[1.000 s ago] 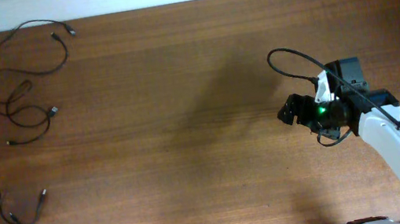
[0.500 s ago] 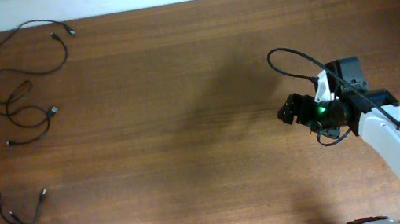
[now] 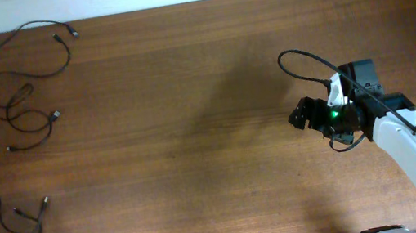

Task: Untangle cables

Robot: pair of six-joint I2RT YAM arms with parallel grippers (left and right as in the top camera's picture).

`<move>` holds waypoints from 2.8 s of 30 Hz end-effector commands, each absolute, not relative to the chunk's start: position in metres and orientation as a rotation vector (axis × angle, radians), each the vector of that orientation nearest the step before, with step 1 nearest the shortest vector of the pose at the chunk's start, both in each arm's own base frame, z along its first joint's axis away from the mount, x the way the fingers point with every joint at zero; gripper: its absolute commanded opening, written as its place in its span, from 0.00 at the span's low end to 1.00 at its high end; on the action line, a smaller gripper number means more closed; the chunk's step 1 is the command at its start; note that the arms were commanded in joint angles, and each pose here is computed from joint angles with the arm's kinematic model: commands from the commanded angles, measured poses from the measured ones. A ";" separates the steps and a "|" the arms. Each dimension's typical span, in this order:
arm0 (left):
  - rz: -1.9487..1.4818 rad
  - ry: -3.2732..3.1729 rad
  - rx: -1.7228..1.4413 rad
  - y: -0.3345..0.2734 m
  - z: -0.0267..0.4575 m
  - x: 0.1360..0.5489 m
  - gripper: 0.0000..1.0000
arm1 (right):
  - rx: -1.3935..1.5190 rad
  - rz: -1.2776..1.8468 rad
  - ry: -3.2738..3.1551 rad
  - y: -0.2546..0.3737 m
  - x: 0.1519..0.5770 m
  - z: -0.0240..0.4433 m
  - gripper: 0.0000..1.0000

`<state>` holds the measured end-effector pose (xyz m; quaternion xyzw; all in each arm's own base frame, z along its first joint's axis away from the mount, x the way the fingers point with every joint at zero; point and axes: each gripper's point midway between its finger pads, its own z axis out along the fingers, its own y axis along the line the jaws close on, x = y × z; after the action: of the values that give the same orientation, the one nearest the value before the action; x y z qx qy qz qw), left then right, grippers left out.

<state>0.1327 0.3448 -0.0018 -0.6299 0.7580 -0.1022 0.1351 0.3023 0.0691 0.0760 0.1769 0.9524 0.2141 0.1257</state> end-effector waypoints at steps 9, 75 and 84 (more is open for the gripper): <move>-0.517 1.986 -1.949 0.334 -0.006 0.156 0.17 | 0.489 0.611 2.766 0.069 0.302 0.079 0.95; -0.291 2.511 0.242 -0.132 0.155 0.468 0.99 | 0.441 0.340 2.258 0.018 0.150 0.220 0.98; -0.293 2.512 0.249 -0.135 0.155 0.467 0.99 | 0.439 0.342 2.256 0.018 0.150 0.220 0.98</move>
<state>0.4659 -0.1341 0.1426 0.0848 0.9496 -0.1075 0.2820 0.1493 0.0202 0.2196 0.1756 0.8914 0.1415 0.3931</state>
